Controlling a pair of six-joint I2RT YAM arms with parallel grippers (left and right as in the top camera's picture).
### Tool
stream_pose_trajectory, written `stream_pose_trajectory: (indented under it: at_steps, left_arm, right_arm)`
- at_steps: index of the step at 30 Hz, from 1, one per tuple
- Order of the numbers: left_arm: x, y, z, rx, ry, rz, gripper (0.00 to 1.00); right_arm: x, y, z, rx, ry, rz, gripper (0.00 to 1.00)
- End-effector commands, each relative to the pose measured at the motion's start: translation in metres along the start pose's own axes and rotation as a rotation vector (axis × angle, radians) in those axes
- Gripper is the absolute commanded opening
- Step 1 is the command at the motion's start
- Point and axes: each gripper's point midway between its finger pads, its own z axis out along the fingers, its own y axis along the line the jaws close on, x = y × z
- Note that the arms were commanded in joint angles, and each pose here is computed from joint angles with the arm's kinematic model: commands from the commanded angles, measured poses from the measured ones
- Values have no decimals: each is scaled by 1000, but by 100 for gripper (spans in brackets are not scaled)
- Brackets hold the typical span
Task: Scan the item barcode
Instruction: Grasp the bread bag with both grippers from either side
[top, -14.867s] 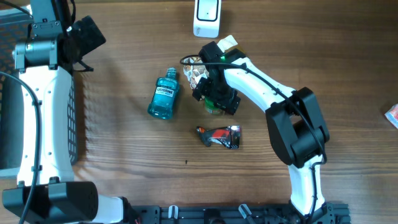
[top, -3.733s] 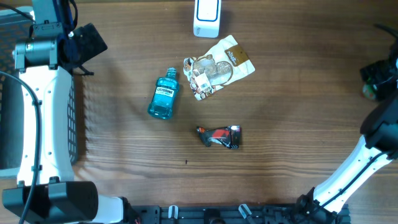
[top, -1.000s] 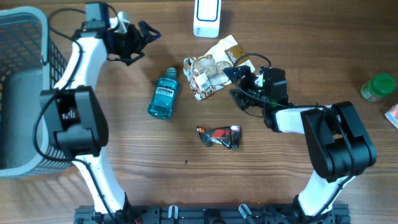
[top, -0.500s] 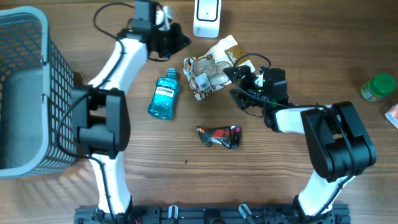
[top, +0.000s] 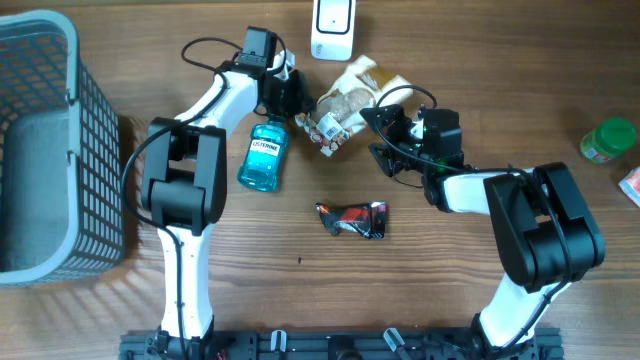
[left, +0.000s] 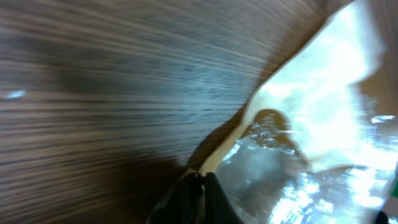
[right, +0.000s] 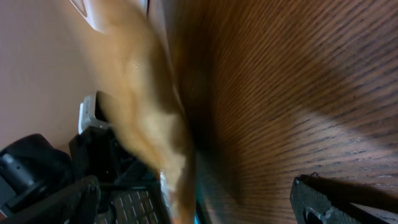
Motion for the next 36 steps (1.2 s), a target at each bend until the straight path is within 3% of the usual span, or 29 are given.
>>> stream_pose_trajectory:
  at_steps: [1,7,20,30,36]
  left_arm:
    - [7,29,18,-50,40,-53,4]
    - [13,34,22,-58,64,-68,4]
    - [13,35,22,-59,63,-69,4]
    - [17,38,21,-70,79,-77,4]
    - [17,38,21,-70,79,-77,4]
  right_arm:
    - [13,-97,2,265,-2,175,100]
    - [1,-89,7,277,-42,181,100]
    - [-45,-52,46,262,-126,19,99]
    - [-43,-64,98,250,-45,26,67]
    - [-32,-47,103,186,26,-50,60]
